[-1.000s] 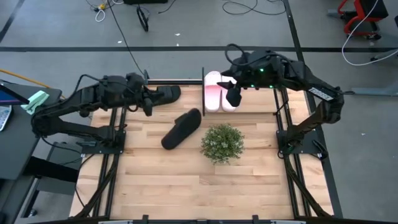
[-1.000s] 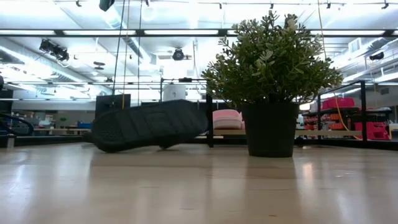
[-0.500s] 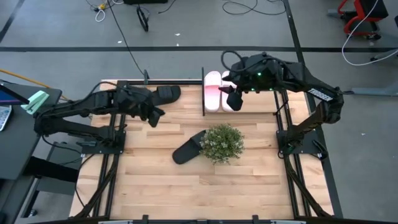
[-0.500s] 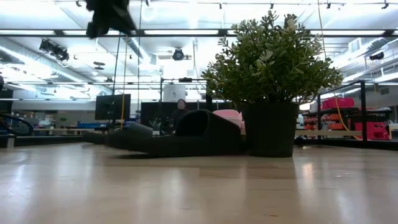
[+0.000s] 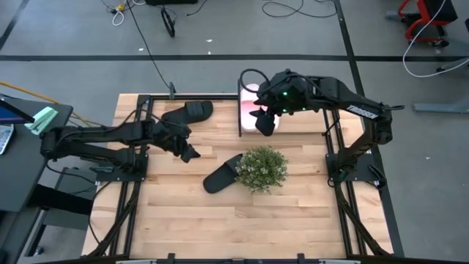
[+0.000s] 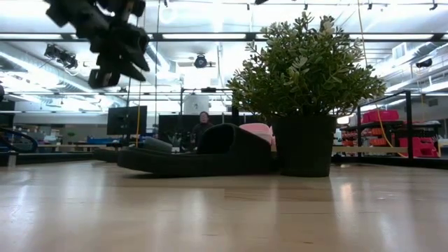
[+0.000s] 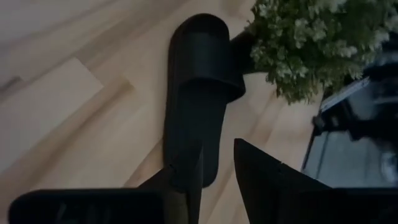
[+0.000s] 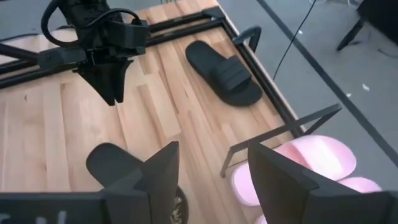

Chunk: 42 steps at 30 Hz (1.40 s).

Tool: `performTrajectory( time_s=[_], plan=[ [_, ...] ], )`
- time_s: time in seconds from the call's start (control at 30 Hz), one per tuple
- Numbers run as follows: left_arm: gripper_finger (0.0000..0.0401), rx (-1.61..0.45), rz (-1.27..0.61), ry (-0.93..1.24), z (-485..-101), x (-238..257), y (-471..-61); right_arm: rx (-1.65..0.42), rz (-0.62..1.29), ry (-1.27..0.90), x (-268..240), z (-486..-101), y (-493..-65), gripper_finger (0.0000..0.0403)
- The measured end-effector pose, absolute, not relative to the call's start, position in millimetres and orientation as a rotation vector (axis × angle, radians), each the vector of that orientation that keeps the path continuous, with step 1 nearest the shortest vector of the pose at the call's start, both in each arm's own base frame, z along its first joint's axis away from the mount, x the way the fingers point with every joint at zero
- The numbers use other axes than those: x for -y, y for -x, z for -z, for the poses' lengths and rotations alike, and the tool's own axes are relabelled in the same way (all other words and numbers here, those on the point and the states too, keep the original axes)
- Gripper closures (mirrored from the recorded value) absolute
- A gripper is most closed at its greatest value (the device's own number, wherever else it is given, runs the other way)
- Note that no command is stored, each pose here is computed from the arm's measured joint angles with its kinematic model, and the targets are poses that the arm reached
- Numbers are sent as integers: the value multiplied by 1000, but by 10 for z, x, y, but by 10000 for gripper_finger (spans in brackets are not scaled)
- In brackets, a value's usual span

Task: Pick and place slides into the shelf
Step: Put the bottom black slide on the shelf

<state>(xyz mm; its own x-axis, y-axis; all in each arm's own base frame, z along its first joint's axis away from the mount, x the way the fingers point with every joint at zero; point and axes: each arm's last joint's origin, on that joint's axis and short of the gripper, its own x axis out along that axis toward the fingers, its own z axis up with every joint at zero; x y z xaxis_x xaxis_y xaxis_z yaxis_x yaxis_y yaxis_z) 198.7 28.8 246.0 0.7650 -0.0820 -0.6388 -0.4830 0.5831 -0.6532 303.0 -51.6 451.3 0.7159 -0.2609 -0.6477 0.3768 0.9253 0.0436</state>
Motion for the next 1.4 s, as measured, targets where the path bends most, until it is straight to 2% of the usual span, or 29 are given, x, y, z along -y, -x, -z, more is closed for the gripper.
performTrajectory(
  time_s=[0.27,0.5,0.8,0.9,1.2,1.4],
  plan=[
    [301,-645,-250,973,-2251,-291,-1982,-749,355,-318,534,-4304,-3254,206],
    [308,-619,-230,935,-2271,-324,-1992,-851,340,-378,562,-3999,-3532,208],
    [301,-615,-176,842,-2283,-351,-1994,-869,378,-450,645,-3880,-3629,208],
    [299,-616,-125,728,-2288,-343,-1999,-871,377,-456,655,-3872,-3635,208],
    [292,-484,35,66,-2375,-280,-2122,-867,383,-459,682,-3873,-3632,208],
    [280,-524,135,-179,-2257,-220,-2221,-868,387,-468,680,-3872,-3631,209]
  ],
)
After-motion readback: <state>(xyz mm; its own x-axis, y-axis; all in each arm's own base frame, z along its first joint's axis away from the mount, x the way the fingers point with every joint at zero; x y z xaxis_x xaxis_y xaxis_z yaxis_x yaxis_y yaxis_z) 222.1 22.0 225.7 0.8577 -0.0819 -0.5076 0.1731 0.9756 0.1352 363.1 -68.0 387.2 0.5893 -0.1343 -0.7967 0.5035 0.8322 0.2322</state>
